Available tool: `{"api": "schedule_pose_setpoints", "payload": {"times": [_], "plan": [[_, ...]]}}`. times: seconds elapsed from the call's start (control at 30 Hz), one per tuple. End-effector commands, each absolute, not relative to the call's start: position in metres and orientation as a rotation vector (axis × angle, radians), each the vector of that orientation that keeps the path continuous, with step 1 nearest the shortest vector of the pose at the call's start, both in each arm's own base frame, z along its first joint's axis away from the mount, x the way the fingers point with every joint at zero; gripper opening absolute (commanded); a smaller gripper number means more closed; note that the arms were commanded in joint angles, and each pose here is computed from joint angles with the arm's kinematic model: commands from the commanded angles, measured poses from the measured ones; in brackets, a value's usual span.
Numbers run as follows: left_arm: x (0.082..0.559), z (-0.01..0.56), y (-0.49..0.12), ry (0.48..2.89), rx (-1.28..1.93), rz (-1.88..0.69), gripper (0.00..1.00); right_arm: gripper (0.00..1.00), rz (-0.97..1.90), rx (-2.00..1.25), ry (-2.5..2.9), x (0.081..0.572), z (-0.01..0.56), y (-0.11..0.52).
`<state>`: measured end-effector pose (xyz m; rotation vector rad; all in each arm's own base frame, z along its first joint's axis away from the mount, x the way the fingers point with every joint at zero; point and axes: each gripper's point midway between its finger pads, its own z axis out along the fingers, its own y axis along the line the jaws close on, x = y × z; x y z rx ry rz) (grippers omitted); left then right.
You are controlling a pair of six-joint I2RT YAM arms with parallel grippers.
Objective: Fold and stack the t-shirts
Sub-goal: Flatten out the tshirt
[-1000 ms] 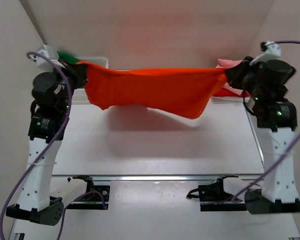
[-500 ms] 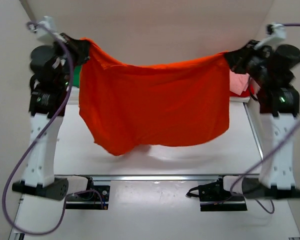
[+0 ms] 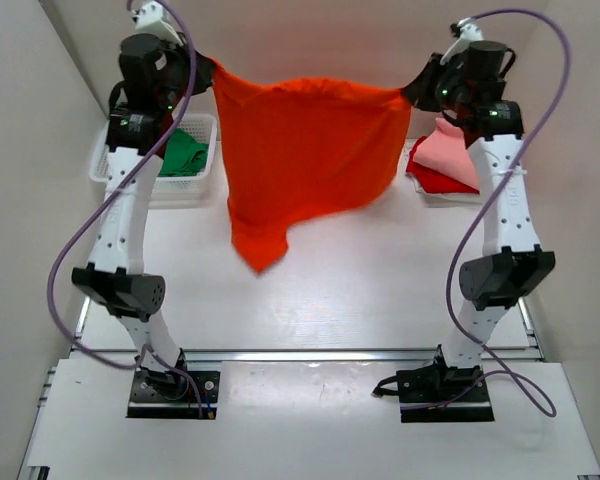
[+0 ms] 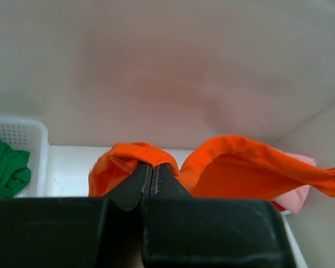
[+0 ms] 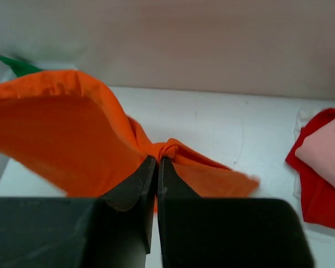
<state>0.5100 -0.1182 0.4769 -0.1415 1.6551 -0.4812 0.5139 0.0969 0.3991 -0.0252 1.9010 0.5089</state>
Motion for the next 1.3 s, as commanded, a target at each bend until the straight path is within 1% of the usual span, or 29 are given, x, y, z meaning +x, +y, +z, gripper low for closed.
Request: {"api": "schedule_pose_setpoints", "payload": {"times": [0.0,0.03,0.07,0.13,0.17,0.2,0.23,0.3,0.33,0.37,0.43,0.47,0.5,0.53,0.57,0.63,0.73,0.8,0.87,0.9,0.93,1.0,1.07,1.17,1.23,1.27], "plan": [[0.419,0.599,-0.097,1.352,-0.101,-0.515,0.0,0.0,0.513,-0.022,1.674,0.479,0.485,0.075],[0.421,0.587,-0.097,1.379,-0.096,-0.502,0.0,0.0,0.507,-0.03,1.65,0.472,0.491,0.072],[0.411,0.59,-0.097,1.373,-0.094,-0.501,0.0,0.0,0.517,-0.002,1.691,0.475,0.471,0.063],[0.414,0.547,-0.102,1.469,-0.093,-0.484,0.0,0.0,0.541,0.023,1.727,0.469,0.458,0.054],[0.395,0.511,-0.101,1.525,-0.098,-0.489,0.0,0.0,0.506,0.082,1.835,0.465,0.413,0.038],[0.386,0.486,-0.107,1.567,-0.093,-0.498,0.0,0.0,0.472,0.101,1.877,0.459,0.392,0.033],[0.38,0.473,-0.108,1.586,-0.095,-0.503,0.0,0.0,0.463,0.107,1.886,0.454,0.385,0.03],[0.356,0.417,-0.112,1.672,-0.1,-0.517,0.0,0.0,0.465,0.169,1.983,0.427,0.333,0.023],[0.351,0.373,-0.116,1.767,-0.098,-0.516,0.0,0.0,0.474,0.184,1.977,0.415,0.331,0.02],[0.335,0.366,-0.117,1.772,-0.1,-0.541,0.0,0.0,0.497,0.222,2.057,0.4,0.293,0.02],[0.304,0.297,-0.12,1.899,-0.117,-0.58,0.0,0.0,0.503,0.269,2.161,0.362,0.238,0.023],[0.296,0.28,-0.119,1.934,-0.13,-0.591,0.0,0.0,0.504,0.277,2.187,0.353,0.227,0.027],[0.277,0.252,-0.124,1.988,-0.129,-0.631,0.0,0.0,0.505,0.278,2.255,0.333,0.199,0.036],[0.263,0.216,-0.125,2.075,-0.143,-0.642,0.0,0.0,0.488,0.288,2.276,0.322,0.191,0.038],[0.253,0.212,-0.124,2.073,-0.146,-0.655,0.0,0.0,0.479,0.29,2.354,0.305,0.166,0.045],[0.226,0.168,-0.126,2.194,-0.165,-0.672,0.0,0.0,0.482,0.308,2.478,0.272,0.127,0.055],[0.196,0.14,-0.127,2.282,-0.209,-0.724,0.0,0.0,0.473,0.379,2.61,0.232,0.094,0.059],[0.186,0.135,-0.133,2.282,-0.206,-0.778,0.0,0.0,0.492,0.403,2.702,0.2,0.073,0.067],[0.18,0.128,-0.137,2.3,-0.214,-0.809,0.0,0.0,0.46,0.436,2.726,0.186,0.071,0.067],[0.178,0.126,-0.139,2.309,-0.197,-0.828,0.0,0.0,0.441,0.424,2.724,0.183,0.079,0.072],[0.184,0.13,-0.138,2.286,-0.216,-0.824,0.0,0.0,0.432,0.419,2.719,0.186,0.082,0.072],[0.189,0.129,-0.139,2.3,-0.204,-0.81,0.0,0.0,0.557,0.466,2.736,0.185,0.084,0.074],[0.203,0.138,-0.139,2.272,-0.184,-0.787,0.0,0.0,0.593,0.489,2.722,0.186,0.082,0.07],[0.231,0.154,-0.132,2.238,-0.167,-0.722,0.0,0.0,0.548,0.504,2.729,0.19,0.076,0.061],[0.25,0.153,-0.128,2.245,-0.164,-0.672,0.0,0.0,0.556,0.507,2.73,0.194,0.076,0.061],[0.258,0.163,-0.128,2.219,-0.153,-0.665,0.0,0.0,0.565,0.519,2.73,0.196,0.075,0.061]]}}
